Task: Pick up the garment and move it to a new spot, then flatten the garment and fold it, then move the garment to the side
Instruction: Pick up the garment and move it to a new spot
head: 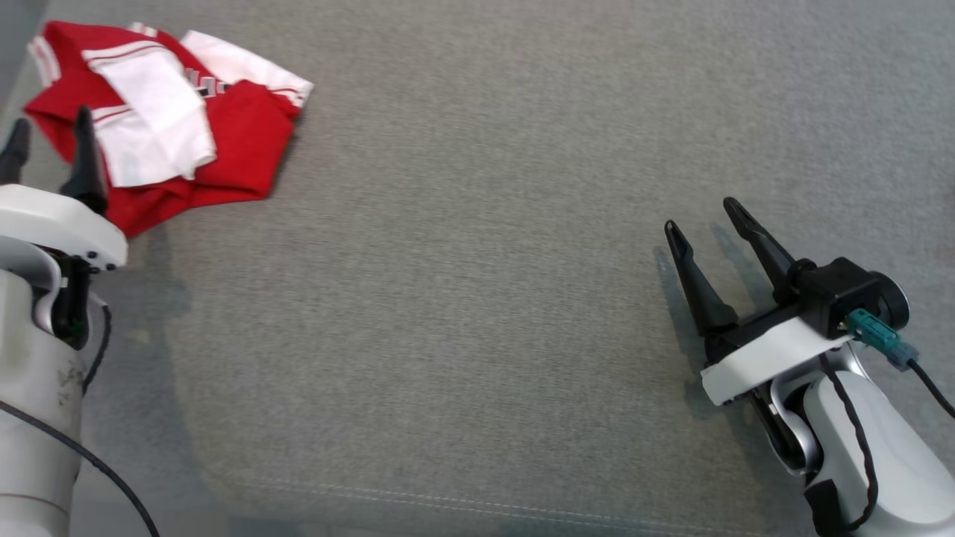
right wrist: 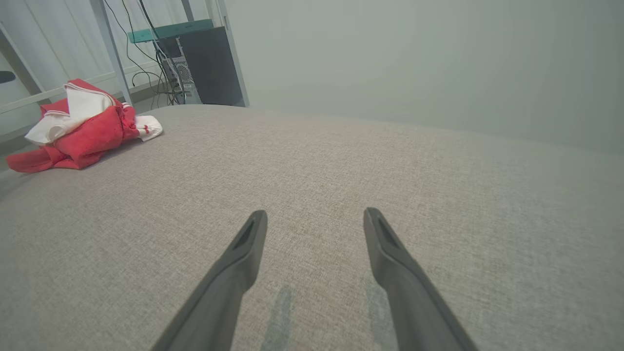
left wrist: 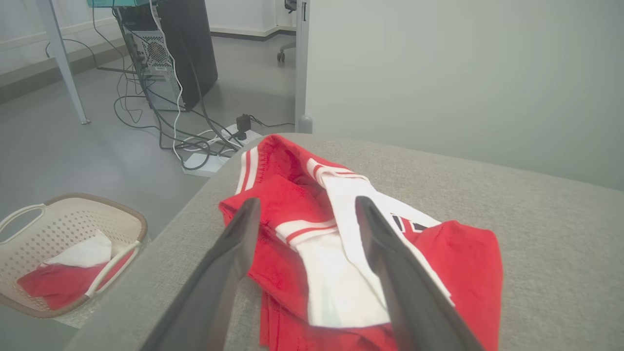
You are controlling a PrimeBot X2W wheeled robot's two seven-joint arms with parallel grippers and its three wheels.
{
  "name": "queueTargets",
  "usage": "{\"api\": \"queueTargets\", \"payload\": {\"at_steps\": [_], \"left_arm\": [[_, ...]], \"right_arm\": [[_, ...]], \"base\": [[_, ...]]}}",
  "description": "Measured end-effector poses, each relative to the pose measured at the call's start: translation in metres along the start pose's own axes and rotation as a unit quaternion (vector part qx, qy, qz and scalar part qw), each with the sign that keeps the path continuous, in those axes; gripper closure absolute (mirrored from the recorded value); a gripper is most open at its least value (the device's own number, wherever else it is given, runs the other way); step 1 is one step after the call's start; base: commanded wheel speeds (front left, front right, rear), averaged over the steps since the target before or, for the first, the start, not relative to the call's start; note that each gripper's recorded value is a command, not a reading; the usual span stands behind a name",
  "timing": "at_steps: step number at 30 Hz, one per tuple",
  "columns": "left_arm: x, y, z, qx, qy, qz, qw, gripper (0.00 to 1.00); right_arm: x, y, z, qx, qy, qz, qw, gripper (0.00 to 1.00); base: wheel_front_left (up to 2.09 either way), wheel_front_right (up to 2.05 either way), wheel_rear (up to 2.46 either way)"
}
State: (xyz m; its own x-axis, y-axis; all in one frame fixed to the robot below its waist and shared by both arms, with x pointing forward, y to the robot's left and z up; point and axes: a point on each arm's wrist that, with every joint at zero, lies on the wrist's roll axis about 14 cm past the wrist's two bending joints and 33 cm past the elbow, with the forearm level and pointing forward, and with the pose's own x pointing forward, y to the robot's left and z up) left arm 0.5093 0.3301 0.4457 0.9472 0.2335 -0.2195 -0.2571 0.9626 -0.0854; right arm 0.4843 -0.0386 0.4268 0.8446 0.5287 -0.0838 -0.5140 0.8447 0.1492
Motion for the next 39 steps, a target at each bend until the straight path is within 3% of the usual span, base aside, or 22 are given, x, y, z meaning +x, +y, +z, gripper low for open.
{"api": "queueTargets", "payload": {"at_steps": [14,15,16,17,23,28,35,39], "left_arm": [[0.035,-0.016,-0.089,-0.027,0.116,0.03,0.992,0.0],[0.038,-0.02,-0.09,-0.028,0.116,0.028,0.992,0.18],[0.042,-0.027,-0.088,-0.03,0.111,0.021,0.993,0.86],[0.043,-0.03,-0.087,-0.03,0.107,0.018,0.994,1.0],[0.047,-0.051,-0.049,0.001,0.052,-0.022,0.998,1.0],[0.044,-0.092,0.009,0.015,-0.037,-0.081,0.996,1.0],[-0.003,-0.175,0.02,0.023,-0.078,-0.193,0.978,1.0],[-0.036,-0.236,0.01,0.035,-0.077,-0.275,0.958,1.0]], "right_arm": [[-0.018,-0.047,-0.005,0.0,0.0,-0.063,0.998,0.0],[-0.019,-0.049,-0.006,0.0,0.002,-0.067,0.998,0.0],[-0.022,-0.054,-0.006,0.001,0.003,-0.074,0.997,0.0],[-0.023,-0.055,-0.005,0.002,0.002,-0.076,0.997,0.0],[-0.027,-0.056,0.011,0.002,-0.016,-0.087,0.996,0.0],[-0.027,-0.048,0.021,0.009,-0.027,-0.086,0.996,0.0],[-0.032,-0.04,0.04,0.01,-0.045,-0.084,0.995,0.0],[-0.042,-0.04,0.044,0.014,-0.049,-0.094,0.994,0.0]], "base": [[0.0,0.0,0.0],[0.0,0.0,0.0],[0.0,0.0,0.0],[0.0,0.0,0.0],[0.0,0.0,0.0],[0.0,0.0,0.0],[0.0,0.0,0.0],[0.0,0.0,0.0]]}}
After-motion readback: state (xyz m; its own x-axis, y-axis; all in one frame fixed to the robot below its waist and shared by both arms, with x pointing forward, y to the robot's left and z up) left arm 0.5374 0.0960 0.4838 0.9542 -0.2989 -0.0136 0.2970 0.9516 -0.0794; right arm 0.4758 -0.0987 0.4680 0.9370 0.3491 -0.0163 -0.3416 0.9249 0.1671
